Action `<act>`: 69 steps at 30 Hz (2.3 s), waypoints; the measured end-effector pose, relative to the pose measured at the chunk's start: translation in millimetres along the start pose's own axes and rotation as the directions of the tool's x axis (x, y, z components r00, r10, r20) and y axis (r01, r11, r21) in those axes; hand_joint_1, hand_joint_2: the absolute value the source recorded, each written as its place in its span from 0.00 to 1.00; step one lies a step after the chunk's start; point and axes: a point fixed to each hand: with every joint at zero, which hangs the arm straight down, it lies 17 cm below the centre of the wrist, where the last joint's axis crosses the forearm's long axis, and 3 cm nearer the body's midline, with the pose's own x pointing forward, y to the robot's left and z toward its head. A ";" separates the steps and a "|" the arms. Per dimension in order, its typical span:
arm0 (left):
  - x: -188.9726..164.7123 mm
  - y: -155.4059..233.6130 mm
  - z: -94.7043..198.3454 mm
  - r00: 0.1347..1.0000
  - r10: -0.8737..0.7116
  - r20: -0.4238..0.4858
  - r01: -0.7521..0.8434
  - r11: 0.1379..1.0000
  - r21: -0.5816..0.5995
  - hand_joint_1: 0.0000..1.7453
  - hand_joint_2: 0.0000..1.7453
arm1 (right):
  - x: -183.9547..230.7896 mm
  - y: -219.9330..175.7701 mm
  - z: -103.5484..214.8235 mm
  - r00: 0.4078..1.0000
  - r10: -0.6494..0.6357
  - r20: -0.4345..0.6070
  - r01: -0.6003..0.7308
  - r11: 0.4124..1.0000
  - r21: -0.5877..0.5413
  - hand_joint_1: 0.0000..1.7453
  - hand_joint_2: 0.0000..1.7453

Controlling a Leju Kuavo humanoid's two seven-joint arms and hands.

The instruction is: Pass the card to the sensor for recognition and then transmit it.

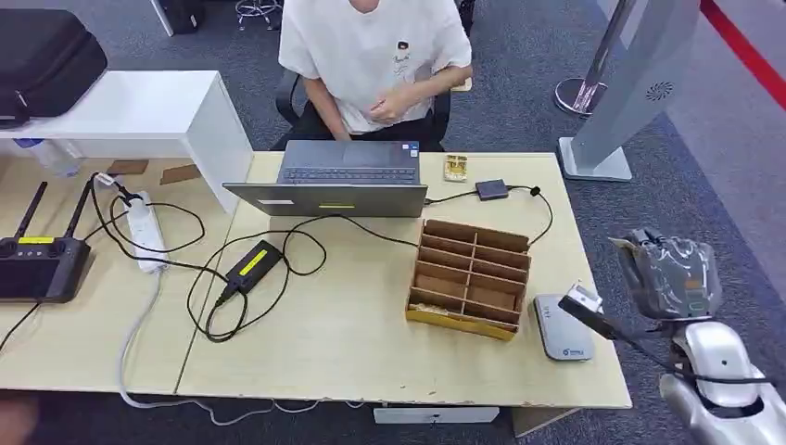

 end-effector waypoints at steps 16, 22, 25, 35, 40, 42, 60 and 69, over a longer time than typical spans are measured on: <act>-0.9 -0.4 -0.2 1.000 0.016 -0.004 -0.016 1.000 0.006 0.00 1.00 | 21.0 -11.6 55.5 0.999 0.000 0.047 0.000 1.000 -0.004 1.00 1.00; -1.1 -0.3 -0.2 1.000 0.010 -0.006 -0.010 1.000 0.005 0.00 1.00 | 25.2 5.2 58.7 0.999 0.012 0.049 -0.012 1.000 0.000 1.00 1.00; -0.8 -0.3 -0.2 1.000 0.004 -0.006 -0.004 1.000 0.005 0.00 1.00 | 28.3 19.3 55.5 0.999 0.027 0.042 -0.028 0.999 0.022 1.00 1.00; 0.4 0.0 -0.2 1.000 -0.013 -0.005 0.013 1.000 0.003 0.00 1.00 | 57.6 51.8 36.3 0.999 0.008 0.054 -0.012 0.998 0.068 1.00 1.00; 0.8 0.1 -0.2 1.000 -0.018 -0.004 0.018 1.000 0.002 0.00 1.00 | 74.7 59.5 35.0 0.998 -0.017 0.065 0.012 0.996 0.083 1.00 1.00; 0.8 0.2 -0.2 1.000 -0.019 -0.005 0.019 1.000 0.003 0.00 1.00 | 81.5 62.4 36.3 0.997 -0.026 0.071 0.020 0.996 0.090 1.00 1.00; 0.7 1.1 -0.3 1.000 -0.010 -0.005 0.010 1.000 0.007 0.00 1.00 | 112.6 106.2 81.8 0.996 -0.069 0.059 0.056 0.978 0.203 1.00 1.00; 0.3 1.3 -0.3 1.000 -0.009 -0.007 0.009 1.000 0.008 0.00 1.00 | 115.3 115.9 93.2 0.996 -0.074 0.055 0.060 0.972 0.229 1.00 1.00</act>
